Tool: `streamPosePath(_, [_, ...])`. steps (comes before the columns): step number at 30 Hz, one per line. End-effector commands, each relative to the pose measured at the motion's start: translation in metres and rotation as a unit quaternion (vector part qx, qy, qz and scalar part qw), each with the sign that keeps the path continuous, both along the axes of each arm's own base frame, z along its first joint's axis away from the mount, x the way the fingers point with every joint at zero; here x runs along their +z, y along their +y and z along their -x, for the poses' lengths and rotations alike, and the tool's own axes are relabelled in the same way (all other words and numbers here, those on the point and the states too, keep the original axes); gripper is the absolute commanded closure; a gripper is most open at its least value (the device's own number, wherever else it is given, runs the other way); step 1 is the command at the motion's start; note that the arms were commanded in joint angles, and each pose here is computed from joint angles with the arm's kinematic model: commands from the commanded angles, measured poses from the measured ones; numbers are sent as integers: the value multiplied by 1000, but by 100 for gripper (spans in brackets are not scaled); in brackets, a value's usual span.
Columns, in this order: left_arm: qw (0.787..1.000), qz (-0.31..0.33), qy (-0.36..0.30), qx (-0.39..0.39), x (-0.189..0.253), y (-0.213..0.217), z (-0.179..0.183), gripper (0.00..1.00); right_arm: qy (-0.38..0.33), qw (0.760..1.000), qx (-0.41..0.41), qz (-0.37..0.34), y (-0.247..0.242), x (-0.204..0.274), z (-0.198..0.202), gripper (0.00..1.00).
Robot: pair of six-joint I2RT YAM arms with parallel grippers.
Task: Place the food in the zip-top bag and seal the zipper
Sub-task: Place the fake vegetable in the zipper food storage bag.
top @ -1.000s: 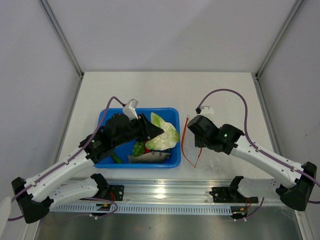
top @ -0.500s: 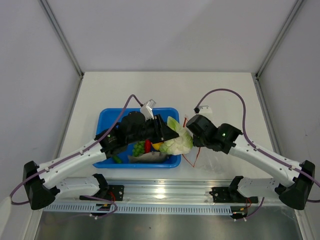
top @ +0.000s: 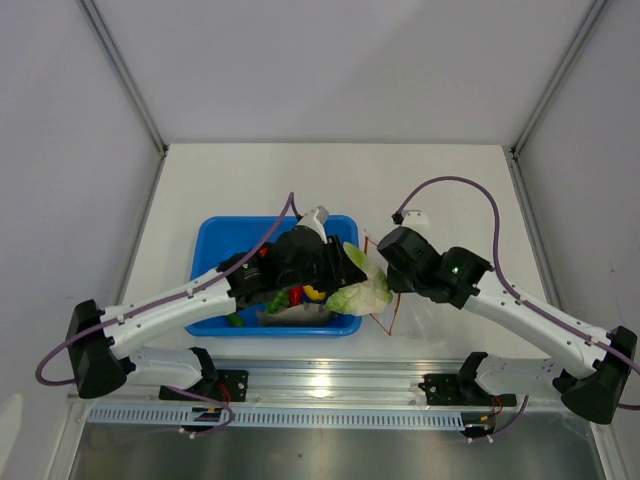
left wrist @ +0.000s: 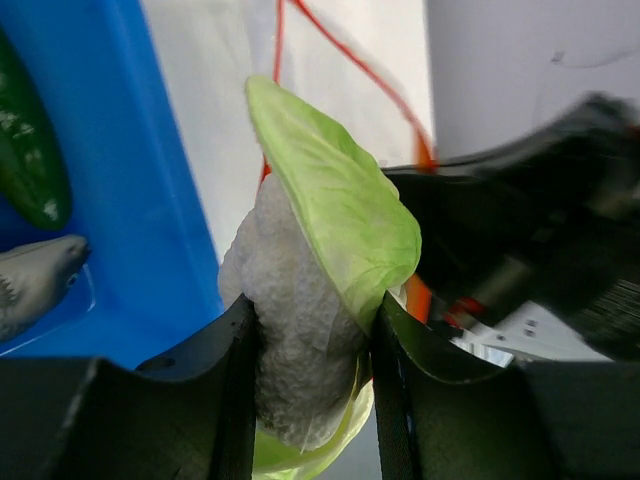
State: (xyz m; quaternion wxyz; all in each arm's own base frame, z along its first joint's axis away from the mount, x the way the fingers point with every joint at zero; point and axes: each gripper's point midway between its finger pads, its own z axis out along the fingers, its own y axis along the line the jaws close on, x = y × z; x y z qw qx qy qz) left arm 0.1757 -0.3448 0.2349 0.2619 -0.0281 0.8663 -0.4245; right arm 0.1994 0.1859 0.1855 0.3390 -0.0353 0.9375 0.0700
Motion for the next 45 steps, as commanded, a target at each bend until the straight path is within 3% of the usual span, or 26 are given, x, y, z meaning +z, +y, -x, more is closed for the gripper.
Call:
streamPosePath(1, [999,-7,1,32,4,-6,-8,99,-34,996,0,-85,22,37,-6,100])
streamPosePath(13, [997,-32,37,67,4,-7,-5,99,-30,995,1,-95,27,33,-6,100])
streamPosePath(19, [996,-10,61,72,14,-12,-2,98,-26,996,4,-90,27,24,-4,100])
streamPosePath(24, [989,-5,77,125,19,-4,-10,98,-27,995,10,-94,30,24,0,100])
streamPosePath(27, [982,-19,98,159,6,1,-14,97,-31,995,15,-98,34,27,0,100])
streamPosePath(31, [984,-28,109,141,-3,-12,-11,96,-34,994,17,-101,39,30,-3,100])
streamPosePath(35, [984,-52,95,143,-4,-11,-12,97,-34,995,16,-96,38,29,-3,100])
streamPosePath(40, [984,-74,30,160,8,1,-17,98,-37,995,15,-91,35,28,-3,100])
streamPosePath(43, [989,-78,-2,129,14,-7,-14,100,-36,995,18,-95,37,28,-3,100])
streamPosePath(45, [990,-75,10,121,11,-10,-9,99,-36,995,18,-95,37,26,-3,100])
